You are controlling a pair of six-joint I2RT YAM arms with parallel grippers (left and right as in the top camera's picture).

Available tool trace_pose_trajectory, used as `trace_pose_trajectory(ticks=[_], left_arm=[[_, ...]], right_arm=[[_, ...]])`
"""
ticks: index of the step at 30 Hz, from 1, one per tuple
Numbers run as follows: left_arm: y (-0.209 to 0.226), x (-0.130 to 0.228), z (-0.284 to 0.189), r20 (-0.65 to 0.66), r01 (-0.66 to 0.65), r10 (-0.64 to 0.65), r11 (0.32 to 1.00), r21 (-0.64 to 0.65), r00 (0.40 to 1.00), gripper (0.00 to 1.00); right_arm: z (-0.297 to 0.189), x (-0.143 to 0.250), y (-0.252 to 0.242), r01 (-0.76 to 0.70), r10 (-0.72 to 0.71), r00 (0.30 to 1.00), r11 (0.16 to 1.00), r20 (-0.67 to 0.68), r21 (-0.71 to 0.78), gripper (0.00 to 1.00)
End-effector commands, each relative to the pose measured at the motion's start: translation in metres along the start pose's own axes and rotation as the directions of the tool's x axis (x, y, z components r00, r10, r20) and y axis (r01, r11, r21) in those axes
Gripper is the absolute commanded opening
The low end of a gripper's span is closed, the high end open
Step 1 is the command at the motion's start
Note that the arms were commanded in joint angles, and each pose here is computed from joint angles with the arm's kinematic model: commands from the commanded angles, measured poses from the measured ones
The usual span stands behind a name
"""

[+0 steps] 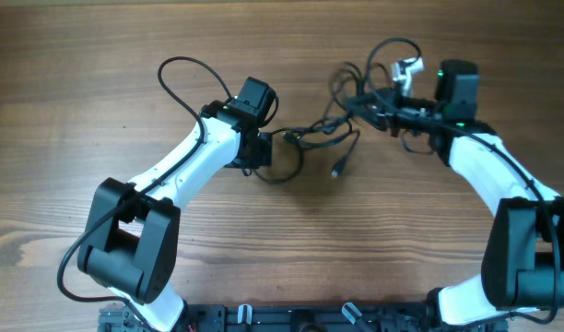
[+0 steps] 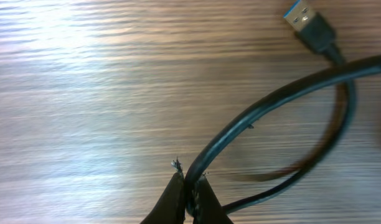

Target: Untangle cables

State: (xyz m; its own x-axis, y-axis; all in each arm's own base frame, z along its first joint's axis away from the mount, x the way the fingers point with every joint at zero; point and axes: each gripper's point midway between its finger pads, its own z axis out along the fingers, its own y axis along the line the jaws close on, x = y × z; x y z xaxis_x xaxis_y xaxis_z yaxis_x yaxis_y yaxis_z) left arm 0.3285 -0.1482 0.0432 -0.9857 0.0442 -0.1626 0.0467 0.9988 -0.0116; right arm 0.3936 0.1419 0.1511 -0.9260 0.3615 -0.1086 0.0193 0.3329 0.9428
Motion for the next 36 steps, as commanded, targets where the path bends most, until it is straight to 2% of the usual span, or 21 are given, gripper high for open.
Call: trace_pose_trajectory(ticks=[1,4,7,9,12,15,17,19,21,22,23,24,26,29,30,32,34,36], left_arm=[[0.044,-0.004,-0.001,0.034,0.069,-0.063,0.975,-0.210,0.997,0.04],[0.067,-0.002,-0.004,0.066,0.221,-0.211,0.935,-0.276,0.975,0.04],[0.088,-0.002,-0.003,0.077,0.378,-0.372,0.884,-0.273,0.925,0.04],[0.095,-0.001,-0.001,0.055,0.430,-0.430,0.870,-0.242,0.901,0.04],[0.098,0.001,0.003,-0.035,0.511,-0.520,0.848,-0.140,0.854,0.04],[0.097,0.002,0.003,-0.127,0.550,-0.549,0.834,-0.030,0.826,0.04],[0.091,-0.001,-0.001,-0.194,0.547,-0.524,0.832,0.093,0.829,0.11],[0.085,-0.006,-0.012,-0.247,0.561,-0.510,0.797,0.224,0.824,0.18],[0.081,-0.017,-0.032,-0.270,0.562,-0.493,0.738,0.374,0.827,0.27],[0.081,-0.022,-0.041,-0.267,0.556,-0.487,0.716,0.422,0.831,0.36],[0.081,-0.030,-0.056,-0.261,0.551,-0.489,0.674,0.492,0.832,0.58],[0.081,-0.035,-0.066,-0.257,0.549,-0.494,0.649,0.528,0.831,0.72],[0.081,-0.047,-0.092,-0.240,0.525,-0.495,0.586,0.618,0.835,0.87],[0.077,-0.058,-0.122,-0.196,0.470,-0.484,0.548,0.692,0.853,0.89],[0.075,-0.059,-0.127,-0.186,0.459,-0.480,0.550,0.698,0.858,0.89],[0.068,-0.059,-0.135,-0.163,0.431,-0.464,0.560,0.708,0.871,0.88],[0.060,-0.059,-0.139,-0.147,0.409,-0.445,0.576,0.708,0.883,0.84],[0.055,-0.059,-0.137,-0.136,0.399,-0.434,0.603,0.691,0.891,0.82]], right_arm=[[-0.022,-0.011,-0.016,0.000,-0.003,0.999,0.999,0.052,0.048,0.04],[-0.034,-0.009,-0.039,-0.033,0.024,0.997,0.991,0.068,0.129,0.04],[-0.048,-0.005,-0.074,-0.090,0.063,0.993,0.956,0.104,0.280,0.04],[-0.057,-0.002,-0.095,-0.118,0.073,0.989,0.915,0.128,0.385,0.04],[-0.071,0.005,-0.122,-0.156,0.088,0.984,0.836,0.154,0.526,0.04],[-0.076,0.011,-0.130,-0.162,0.094,0.985,0.806,0.147,0.570,0.04],[-0.076,0.015,-0.131,-0.159,0.100,0.986,0.804,0.133,0.573,0.04],[-0.074,0.021,-0.130,-0.168,0.121,0.986,0.802,0.119,0.573,0.06],[-0.072,0.028,-0.130,-0.172,0.140,0.985,0.799,0.099,0.576,0.17],[-0.071,0.032,-0.129,-0.164,0.143,0.986,0.800,0.082,0.577,0.33],[-0.068,0.036,-0.127,-0.145,0.139,0.989,0.808,0.055,0.571,0.45],[-0.064,0.040,-0.124,-0.122,0.130,0.991,0.818,0.025,0.561,0.52],[-0.059,0.047,-0.119,-0.090,0.118,0.993,0.834,-0.017,0.545,0.63],[-0.052,0.055,-0.117,-0.075,0.121,0.992,0.833,-0.047,0.547,0.85],[-0.050,0.056,-0.116,-0.072,0.121,0.991,0.833,-0.053,0.548,0.87],[-0.047,0.058,-0.113,-0.068,0.121,0.991,0.842,-0.064,0.534,0.86],[-0.048,0.057,-0.105,-0.069,0.120,0.990,0.853,-0.067,0.518,0.78],[-0.053,0.053,-0.087,-0.049,0.101,0.992,0.857,-0.074,0.513,0.77]])
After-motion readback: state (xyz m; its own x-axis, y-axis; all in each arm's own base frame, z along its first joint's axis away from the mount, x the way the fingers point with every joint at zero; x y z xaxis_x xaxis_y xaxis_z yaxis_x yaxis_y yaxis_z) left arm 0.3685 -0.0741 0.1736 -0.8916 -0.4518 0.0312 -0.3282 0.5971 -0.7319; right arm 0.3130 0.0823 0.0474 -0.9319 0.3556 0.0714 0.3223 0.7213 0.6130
